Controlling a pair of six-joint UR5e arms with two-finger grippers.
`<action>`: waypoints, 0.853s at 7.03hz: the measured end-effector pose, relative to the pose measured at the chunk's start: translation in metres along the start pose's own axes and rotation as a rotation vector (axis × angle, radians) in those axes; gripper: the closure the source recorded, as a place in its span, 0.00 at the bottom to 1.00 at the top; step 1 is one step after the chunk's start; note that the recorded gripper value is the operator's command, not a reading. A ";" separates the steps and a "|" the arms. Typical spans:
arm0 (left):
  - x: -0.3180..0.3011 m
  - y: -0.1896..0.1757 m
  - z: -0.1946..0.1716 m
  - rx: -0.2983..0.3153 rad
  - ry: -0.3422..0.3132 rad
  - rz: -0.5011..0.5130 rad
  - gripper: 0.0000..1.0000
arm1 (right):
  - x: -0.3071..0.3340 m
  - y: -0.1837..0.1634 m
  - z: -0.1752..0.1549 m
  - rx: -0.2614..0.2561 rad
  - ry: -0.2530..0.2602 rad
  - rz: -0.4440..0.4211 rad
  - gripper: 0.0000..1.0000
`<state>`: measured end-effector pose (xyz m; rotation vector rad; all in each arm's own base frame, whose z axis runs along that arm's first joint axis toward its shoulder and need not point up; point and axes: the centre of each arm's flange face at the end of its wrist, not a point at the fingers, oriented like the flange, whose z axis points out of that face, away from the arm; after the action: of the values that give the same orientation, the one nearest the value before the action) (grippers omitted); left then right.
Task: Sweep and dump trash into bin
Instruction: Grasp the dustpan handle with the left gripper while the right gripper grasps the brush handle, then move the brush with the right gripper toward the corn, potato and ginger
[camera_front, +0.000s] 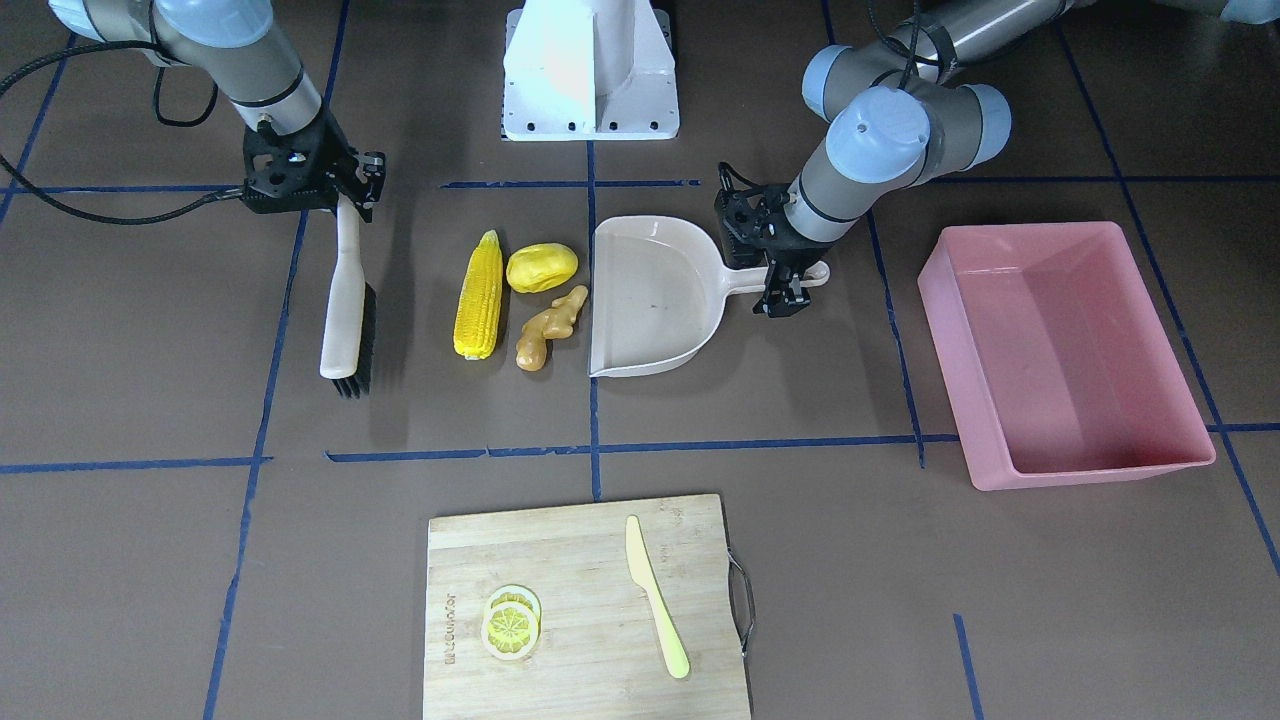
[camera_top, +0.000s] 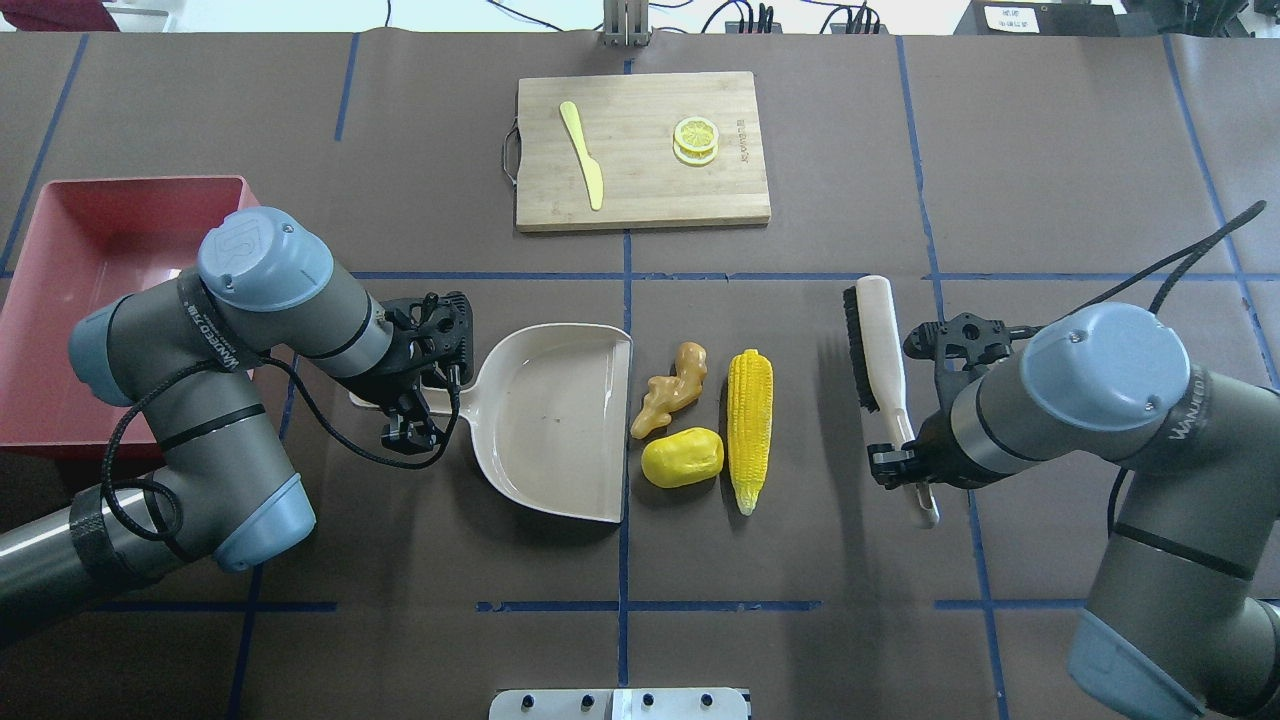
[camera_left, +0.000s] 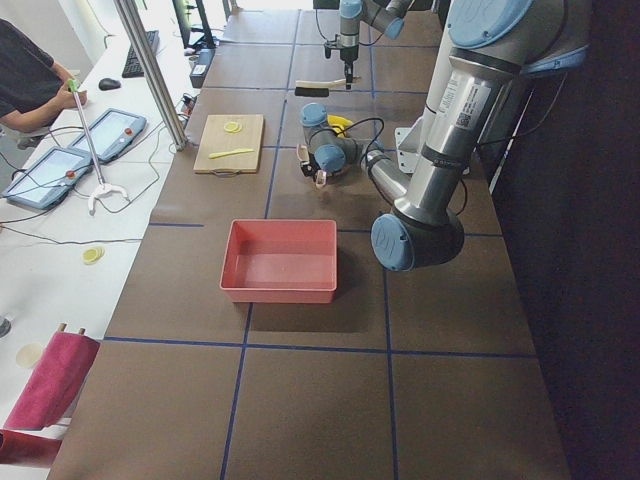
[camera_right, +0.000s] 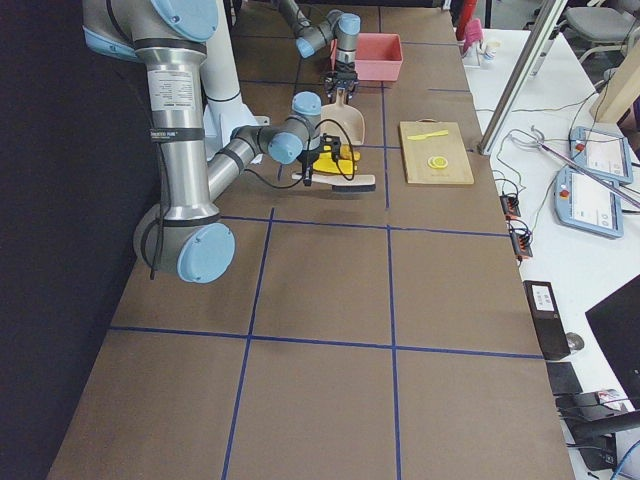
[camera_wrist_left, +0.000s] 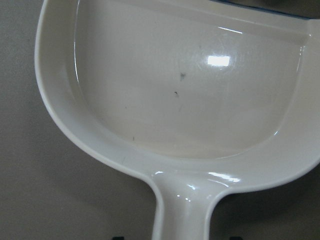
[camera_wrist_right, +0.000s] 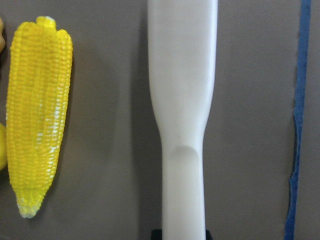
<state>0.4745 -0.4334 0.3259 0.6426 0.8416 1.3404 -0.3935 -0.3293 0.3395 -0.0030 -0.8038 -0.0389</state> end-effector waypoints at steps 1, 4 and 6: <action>0.000 0.001 0.000 0.000 -0.001 -0.002 0.49 | -0.012 0.004 0.003 -0.006 0.012 0.016 1.00; 0.000 0.000 -0.005 0.001 -0.023 -0.005 0.72 | -0.040 0.030 0.013 -0.044 0.008 0.094 1.00; -0.001 0.000 -0.009 0.002 -0.045 -0.004 0.80 | -0.048 0.043 0.019 -0.063 0.009 0.109 1.00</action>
<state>0.4670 -0.4352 0.3214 0.6699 0.8080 1.3174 -0.4390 -0.2843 0.3183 -0.1066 -0.7920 0.0389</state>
